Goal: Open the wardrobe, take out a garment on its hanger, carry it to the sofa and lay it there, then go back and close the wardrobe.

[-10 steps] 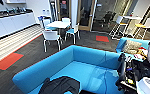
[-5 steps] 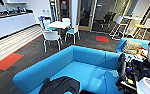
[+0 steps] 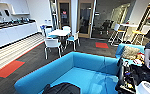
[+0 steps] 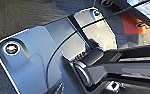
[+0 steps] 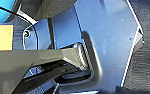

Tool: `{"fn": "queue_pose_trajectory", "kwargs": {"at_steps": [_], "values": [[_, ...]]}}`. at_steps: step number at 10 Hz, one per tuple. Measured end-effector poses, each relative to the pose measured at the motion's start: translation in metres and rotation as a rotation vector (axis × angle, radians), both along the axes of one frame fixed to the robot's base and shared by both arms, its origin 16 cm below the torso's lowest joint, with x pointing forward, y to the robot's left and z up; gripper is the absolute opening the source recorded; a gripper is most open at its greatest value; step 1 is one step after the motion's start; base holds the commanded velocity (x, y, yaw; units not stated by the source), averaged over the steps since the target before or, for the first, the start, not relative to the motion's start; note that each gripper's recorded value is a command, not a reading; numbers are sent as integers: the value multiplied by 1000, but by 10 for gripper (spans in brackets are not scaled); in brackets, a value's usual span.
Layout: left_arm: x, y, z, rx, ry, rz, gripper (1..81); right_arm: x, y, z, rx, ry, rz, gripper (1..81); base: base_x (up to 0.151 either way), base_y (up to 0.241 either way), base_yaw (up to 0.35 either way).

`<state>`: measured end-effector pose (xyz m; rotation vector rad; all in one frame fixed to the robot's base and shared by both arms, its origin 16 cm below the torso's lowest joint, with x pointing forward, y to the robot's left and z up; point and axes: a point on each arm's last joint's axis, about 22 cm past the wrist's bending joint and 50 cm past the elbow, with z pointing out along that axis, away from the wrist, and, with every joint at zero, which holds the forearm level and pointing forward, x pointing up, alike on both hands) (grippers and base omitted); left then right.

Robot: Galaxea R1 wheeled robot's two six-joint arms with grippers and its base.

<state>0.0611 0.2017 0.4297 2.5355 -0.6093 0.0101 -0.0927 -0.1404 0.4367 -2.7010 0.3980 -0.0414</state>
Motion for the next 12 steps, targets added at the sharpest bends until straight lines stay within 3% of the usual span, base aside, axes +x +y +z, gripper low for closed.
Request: {"fn": "queue_pose_trajectory", "kwargs": {"at_steps": [3,7,12], "values": [[-22,-10,-8,65,8,-3,811,-5,4,1,4,6,0,811,0,0,0],[-31,-21,-8,59,17,-3,811,-4,7,1,8,4,0,811,0,0,0],[-40,-28,-7,51,25,-6,811,-16,8,2,8,18,1,811,-75,0,0]]}}
